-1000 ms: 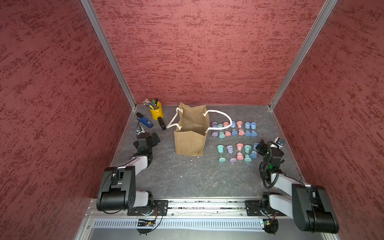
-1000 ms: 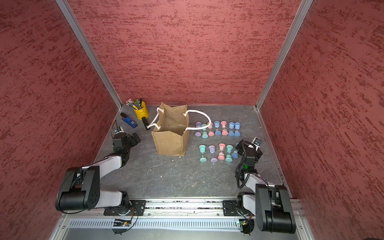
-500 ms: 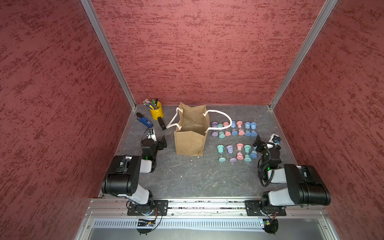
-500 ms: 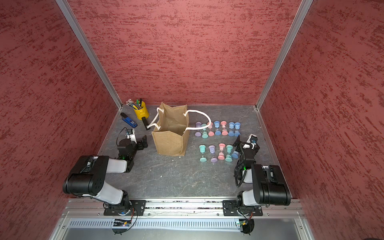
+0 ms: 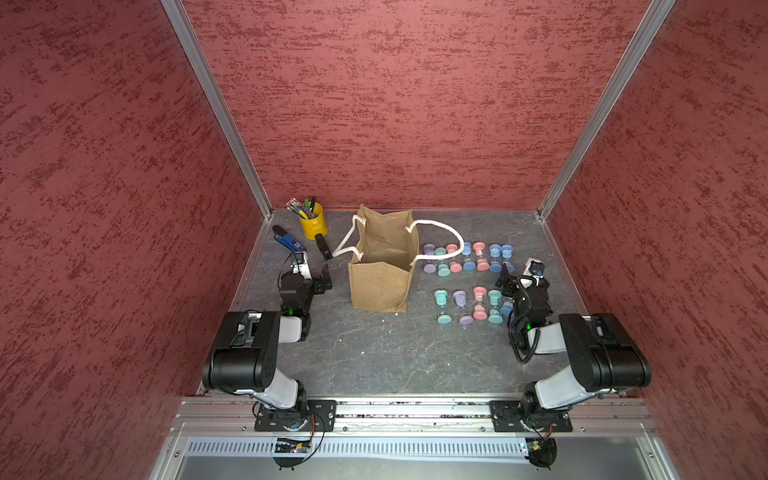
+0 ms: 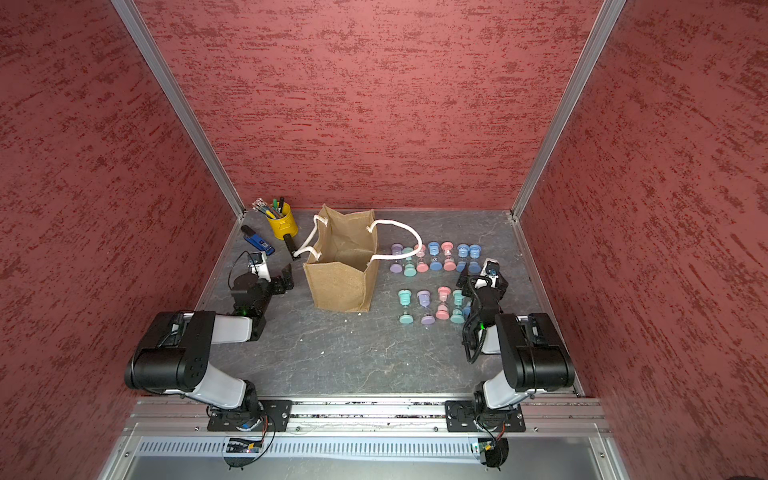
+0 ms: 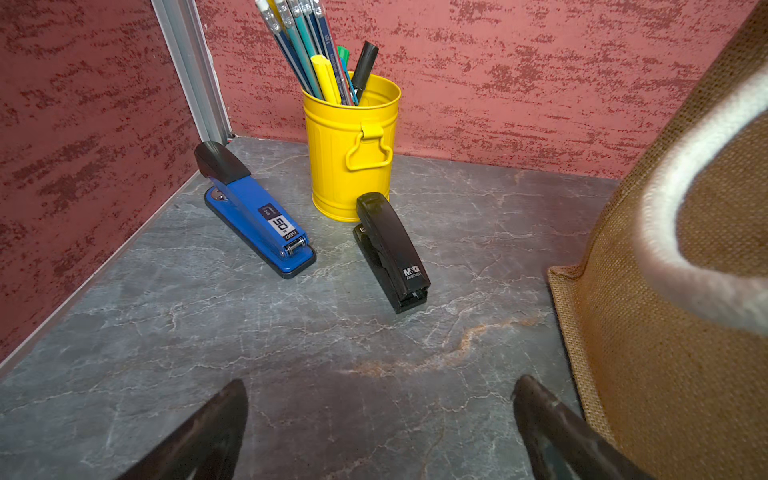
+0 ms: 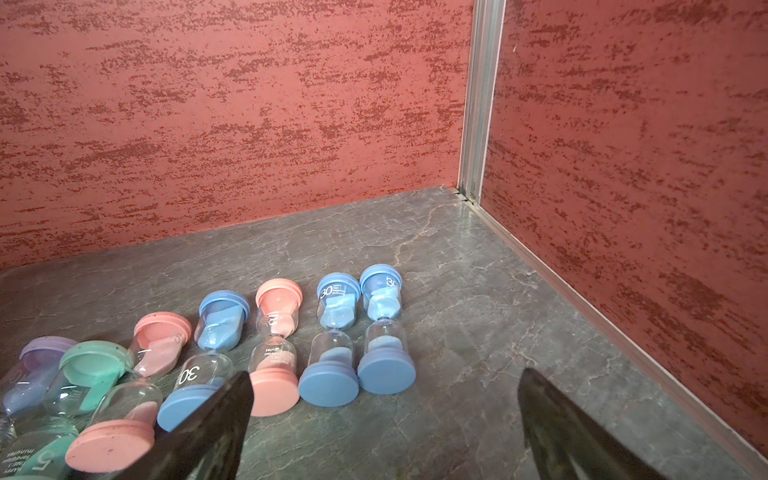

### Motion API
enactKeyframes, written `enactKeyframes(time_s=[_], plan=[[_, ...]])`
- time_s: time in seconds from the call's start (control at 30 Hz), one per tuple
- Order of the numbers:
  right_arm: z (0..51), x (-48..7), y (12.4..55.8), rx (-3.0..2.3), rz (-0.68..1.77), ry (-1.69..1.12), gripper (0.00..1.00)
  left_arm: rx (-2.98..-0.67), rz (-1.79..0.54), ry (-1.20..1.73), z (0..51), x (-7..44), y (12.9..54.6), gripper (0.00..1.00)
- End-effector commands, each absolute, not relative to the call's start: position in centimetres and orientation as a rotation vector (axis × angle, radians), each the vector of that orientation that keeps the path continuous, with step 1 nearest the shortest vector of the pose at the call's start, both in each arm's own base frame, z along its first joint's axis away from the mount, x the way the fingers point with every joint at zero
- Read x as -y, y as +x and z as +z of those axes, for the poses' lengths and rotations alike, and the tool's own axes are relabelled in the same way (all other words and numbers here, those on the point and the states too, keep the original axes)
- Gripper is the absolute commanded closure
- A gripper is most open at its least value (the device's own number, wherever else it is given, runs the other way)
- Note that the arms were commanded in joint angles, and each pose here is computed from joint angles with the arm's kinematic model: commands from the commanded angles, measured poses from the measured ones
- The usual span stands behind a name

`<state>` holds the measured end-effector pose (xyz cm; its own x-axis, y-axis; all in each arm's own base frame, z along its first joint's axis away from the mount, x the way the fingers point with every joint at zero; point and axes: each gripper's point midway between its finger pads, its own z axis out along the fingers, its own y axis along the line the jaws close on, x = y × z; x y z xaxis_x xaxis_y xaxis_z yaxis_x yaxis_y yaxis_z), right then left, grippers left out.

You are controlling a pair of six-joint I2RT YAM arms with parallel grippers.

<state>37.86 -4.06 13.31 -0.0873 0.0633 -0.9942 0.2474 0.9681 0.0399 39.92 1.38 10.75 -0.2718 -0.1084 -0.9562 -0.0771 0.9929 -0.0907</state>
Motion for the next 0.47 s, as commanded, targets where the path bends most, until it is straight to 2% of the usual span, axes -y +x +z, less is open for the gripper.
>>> enactKeyframes(time_s=[0.0,0.43], plan=[[13.9,4.31,37.78,-1.632,-0.198,0.226,0.01,-1.825,-0.032,-0.116,11.45,-1.19,40.1,0.0],[13.65,4.21,38.2,-1.654,-0.158,0.21,0.01,-1.826,-0.032,-0.116,11.41,-1.18,40.1,0.0]])
